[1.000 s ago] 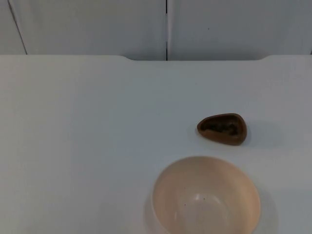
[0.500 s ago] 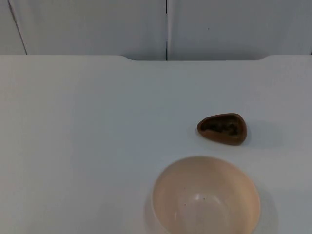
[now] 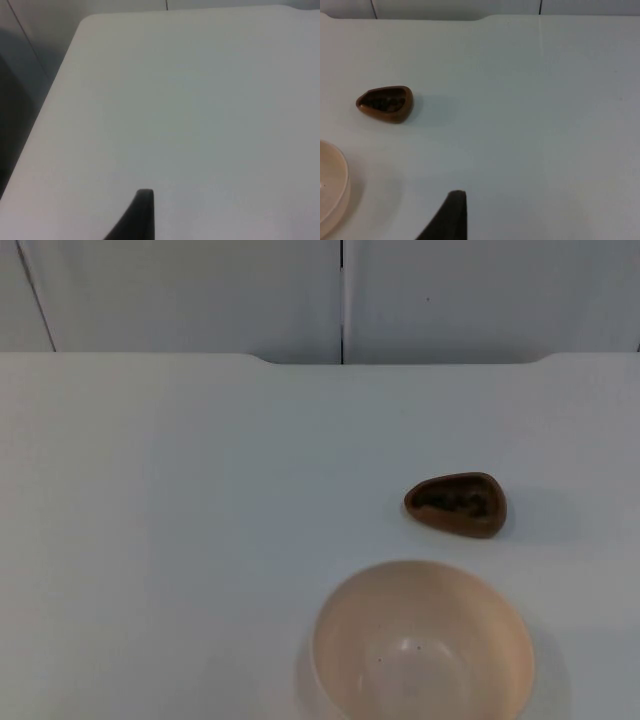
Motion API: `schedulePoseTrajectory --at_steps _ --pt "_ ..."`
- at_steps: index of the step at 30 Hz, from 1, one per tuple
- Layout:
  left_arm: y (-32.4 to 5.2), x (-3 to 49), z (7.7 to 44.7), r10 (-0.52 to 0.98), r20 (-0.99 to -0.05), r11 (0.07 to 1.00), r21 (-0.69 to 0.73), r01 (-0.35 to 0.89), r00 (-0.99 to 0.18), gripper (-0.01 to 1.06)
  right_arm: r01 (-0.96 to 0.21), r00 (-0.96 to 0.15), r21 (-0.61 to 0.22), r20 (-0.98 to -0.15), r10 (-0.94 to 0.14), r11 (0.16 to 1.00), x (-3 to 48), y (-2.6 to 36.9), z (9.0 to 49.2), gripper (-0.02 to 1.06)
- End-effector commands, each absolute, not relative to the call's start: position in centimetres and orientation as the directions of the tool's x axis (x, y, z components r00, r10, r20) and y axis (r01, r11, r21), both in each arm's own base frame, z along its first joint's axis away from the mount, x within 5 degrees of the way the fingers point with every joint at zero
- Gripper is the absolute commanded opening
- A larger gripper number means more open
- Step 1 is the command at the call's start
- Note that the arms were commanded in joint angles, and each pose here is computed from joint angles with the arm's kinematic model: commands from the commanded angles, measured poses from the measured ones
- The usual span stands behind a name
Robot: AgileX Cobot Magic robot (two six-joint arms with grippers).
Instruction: Pick up the bowl with the left hand and pour the coffee beans from the cup into the bowl with the right hand.
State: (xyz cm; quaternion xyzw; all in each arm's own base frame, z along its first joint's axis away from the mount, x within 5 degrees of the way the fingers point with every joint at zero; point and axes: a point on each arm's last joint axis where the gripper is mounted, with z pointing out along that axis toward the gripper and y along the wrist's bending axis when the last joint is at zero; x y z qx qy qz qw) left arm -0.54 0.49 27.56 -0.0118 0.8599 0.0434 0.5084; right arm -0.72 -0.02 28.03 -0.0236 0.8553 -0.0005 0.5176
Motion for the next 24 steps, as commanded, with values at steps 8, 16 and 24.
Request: schedulePoseTrajectory --at_steps 8,16,24 --pt "0.5 -0.5 27.5 0.027 -0.879 0.996 0.063 -0.06 -0.475 1.05 -0.038 -0.457 -0.027 -0.889 -0.041 0.999 -0.7 0.0 28.0 1.05" --pt "0.5 -0.5 27.5 0.067 -0.878 0.994 0.098 -0.041 -0.474 1.05 -0.038 -0.457 -0.027 -0.889 -0.041 0.999 -0.7 0.0 28.0 1.05" --pt "0.1 -0.7 28.8 0.05 -0.887 0.998 0.064 -0.015 -0.458 1.05 -0.038 -0.457 -0.027 -0.889 -0.041 0.999 -0.7 0.0 28.0 1.05"
